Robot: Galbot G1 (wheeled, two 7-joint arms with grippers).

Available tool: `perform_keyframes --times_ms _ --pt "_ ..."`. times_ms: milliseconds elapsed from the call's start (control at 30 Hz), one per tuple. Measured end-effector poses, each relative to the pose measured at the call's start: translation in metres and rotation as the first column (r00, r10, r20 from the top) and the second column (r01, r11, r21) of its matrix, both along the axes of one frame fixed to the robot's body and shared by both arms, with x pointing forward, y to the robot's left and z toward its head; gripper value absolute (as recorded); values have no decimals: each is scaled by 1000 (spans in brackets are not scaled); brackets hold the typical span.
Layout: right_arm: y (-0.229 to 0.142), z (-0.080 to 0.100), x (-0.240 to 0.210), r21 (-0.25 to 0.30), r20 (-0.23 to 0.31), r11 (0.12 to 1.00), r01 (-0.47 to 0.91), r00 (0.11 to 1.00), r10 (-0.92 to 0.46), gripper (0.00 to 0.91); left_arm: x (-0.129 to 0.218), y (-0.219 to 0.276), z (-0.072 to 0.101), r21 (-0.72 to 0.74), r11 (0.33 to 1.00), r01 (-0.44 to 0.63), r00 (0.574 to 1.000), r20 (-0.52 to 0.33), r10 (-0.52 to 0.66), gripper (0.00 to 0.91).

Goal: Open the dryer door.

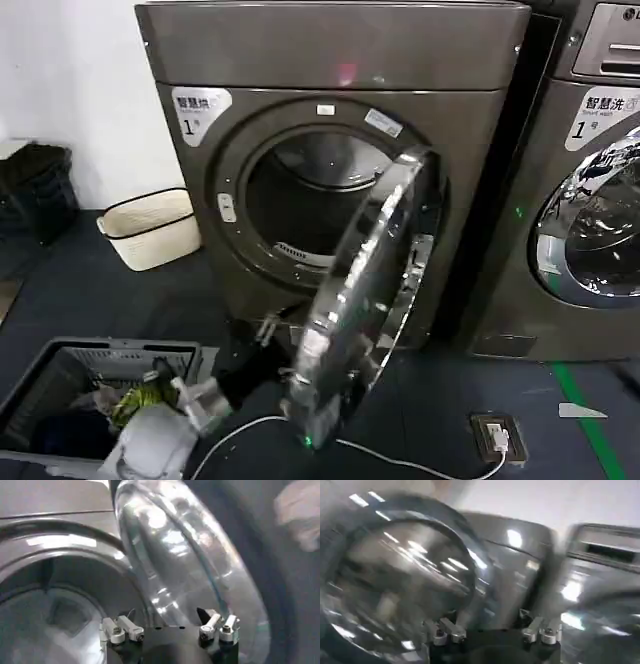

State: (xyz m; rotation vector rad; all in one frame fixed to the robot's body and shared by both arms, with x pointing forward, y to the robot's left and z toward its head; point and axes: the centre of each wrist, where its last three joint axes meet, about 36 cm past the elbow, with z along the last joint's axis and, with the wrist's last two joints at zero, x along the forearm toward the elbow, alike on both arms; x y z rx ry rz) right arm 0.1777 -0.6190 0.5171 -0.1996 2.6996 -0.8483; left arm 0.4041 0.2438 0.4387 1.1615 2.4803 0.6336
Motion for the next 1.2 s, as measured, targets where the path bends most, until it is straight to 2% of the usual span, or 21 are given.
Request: perform_keyframes --times_ms 133,200,267,400,567,767,967,1200 --pt "-8 5 -55 -7 60 921 389 920 -388 907 11 -21 -3 -11 999 49 999 -5 -49 907" --pt "-8 5 -82 -2 77 829 559 826 -558 907 16 -32 -4 -15 997 72 997 -5 -72 907" --pt "-6 5 -109 29 96 712 701 707 -700 907 22 -43 -3 -19 995 98 995 -4 -98 907" --pt "-3 4 -151 55 122 488 871 479 -869 907 31 -69 -6 -22 988 152 988 -11 -152 907" --pt "0 6 -190 78 180 207 975 190 -965 907 43 -108 -10 -30 972 232 972 -13 -233 907" --pt "9 14 -226 79 166 -86 993 -98 -981 907 58 -150 -7 -29 951 309 951 -1 -309 907" --pt "12 21 -261 86 176 -227 970 -240 -955 907 71 -190 -6 -14 926 378 926 1 -378 907" --pt "14 14 -288 99 204 -255 962 -270 -941 907 90 -234 -2 -2 904 427 904 2 -427 907"
